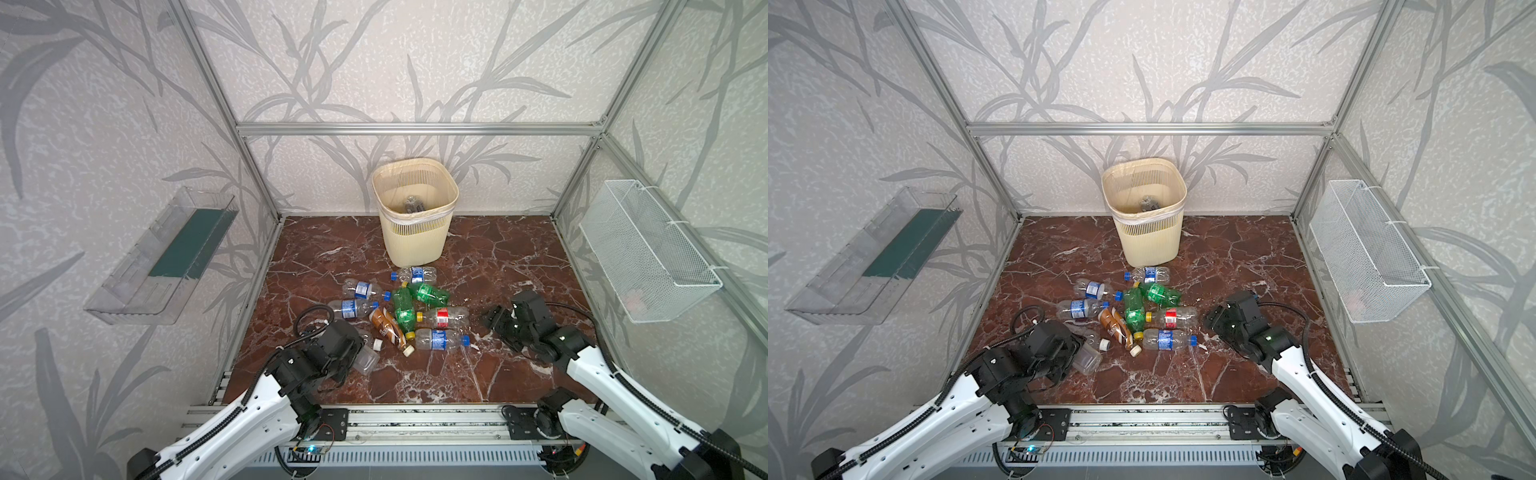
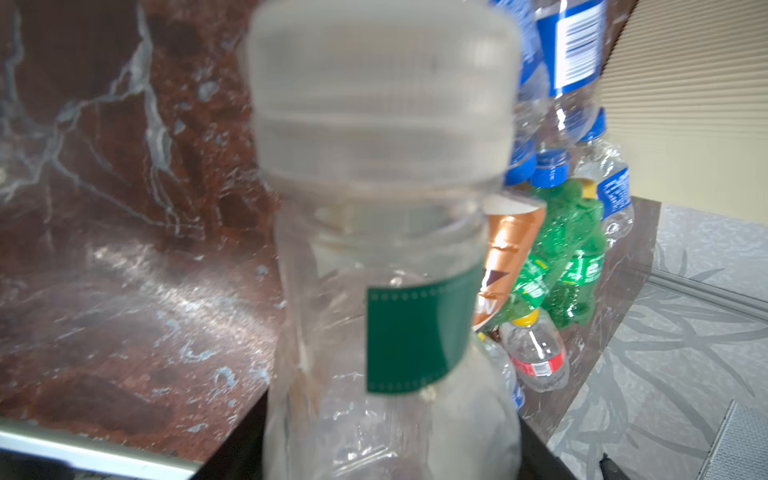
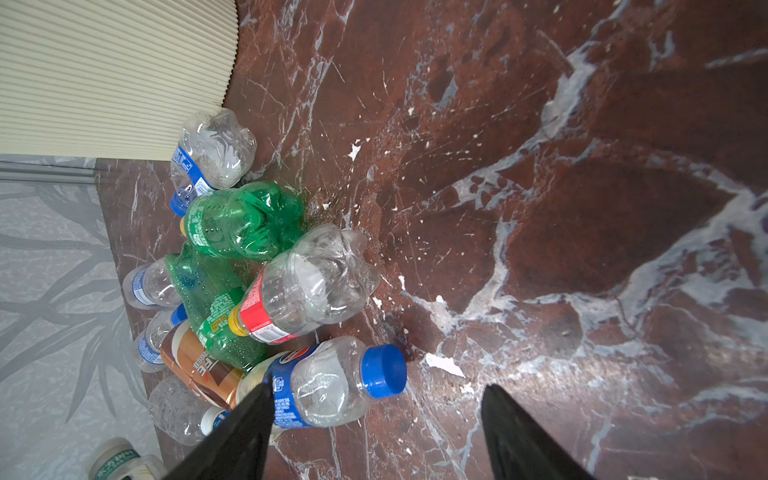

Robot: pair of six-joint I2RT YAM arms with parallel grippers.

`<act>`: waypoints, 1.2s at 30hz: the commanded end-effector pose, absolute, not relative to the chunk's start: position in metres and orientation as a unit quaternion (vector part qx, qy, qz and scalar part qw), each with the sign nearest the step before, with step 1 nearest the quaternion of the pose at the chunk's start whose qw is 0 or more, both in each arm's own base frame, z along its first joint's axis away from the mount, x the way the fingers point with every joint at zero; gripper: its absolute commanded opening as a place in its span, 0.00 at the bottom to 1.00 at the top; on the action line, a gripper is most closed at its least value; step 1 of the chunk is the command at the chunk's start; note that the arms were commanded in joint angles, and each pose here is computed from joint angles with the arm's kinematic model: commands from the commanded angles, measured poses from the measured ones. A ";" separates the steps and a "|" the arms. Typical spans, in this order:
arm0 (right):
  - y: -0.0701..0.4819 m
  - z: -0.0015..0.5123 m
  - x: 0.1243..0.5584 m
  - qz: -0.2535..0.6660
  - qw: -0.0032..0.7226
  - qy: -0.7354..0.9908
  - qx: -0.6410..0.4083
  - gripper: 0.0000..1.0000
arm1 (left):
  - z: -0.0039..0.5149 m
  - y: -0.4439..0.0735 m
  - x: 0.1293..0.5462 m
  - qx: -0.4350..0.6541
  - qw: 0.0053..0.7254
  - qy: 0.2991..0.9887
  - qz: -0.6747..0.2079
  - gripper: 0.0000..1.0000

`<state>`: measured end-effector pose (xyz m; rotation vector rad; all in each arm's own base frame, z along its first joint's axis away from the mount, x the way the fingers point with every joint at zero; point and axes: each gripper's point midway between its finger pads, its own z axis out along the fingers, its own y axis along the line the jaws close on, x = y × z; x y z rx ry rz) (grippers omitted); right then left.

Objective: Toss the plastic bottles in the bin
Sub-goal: 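Lift the green-labelled bottle over the bin with the left gripper and release it, then lower the left gripper beside the pile while the right moves toward a blue-capped bottle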

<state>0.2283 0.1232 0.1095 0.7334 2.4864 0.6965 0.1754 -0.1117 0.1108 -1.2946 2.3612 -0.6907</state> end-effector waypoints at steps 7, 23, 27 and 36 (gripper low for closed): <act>0.114 0.135 0.235 0.242 0.247 0.899 0.269 0.79 | 0.379 -0.174 0.363 -0.288 0.348 0.780 -0.434 0.64; 0.109 0.146 0.241 0.240 0.255 0.896 0.274 0.79 | 0.480 -0.148 0.383 -0.219 0.430 0.793 -0.371 0.99; 0.107 0.140 0.237 0.237 0.251 0.898 0.273 0.79 | 0.417 -0.116 0.341 -0.259 0.430 0.792 -0.349 0.99; 0.111 0.136 0.220 0.254 0.219 0.898 0.284 0.79 | 0.283 -0.103 0.294 -0.304 0.333 0.835 -0.314 0.98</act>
